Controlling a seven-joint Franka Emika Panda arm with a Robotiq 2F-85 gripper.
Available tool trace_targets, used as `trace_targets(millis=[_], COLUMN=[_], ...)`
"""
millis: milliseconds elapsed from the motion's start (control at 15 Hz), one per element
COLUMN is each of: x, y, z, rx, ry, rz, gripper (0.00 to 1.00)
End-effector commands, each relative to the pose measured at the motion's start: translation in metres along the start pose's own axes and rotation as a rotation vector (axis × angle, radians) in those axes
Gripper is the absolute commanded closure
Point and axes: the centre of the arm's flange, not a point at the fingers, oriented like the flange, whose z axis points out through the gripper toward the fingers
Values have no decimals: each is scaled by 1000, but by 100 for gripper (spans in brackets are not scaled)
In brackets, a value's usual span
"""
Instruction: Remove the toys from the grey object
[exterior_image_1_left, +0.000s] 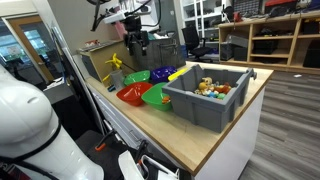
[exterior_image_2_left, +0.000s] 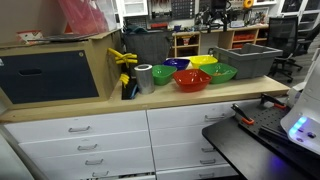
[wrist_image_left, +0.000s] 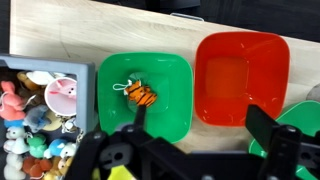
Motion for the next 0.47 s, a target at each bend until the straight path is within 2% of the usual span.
trace_targets(millis=[0,133,200,400], x=[-2,11,-4,2], y=[12,27,15,29], z=[-10,-5,-1,4], rx=[22,65,27,50], ry=[-30,-152,-68,-126], rz=[1,59,36,62], gripper=[0,0,0,0])
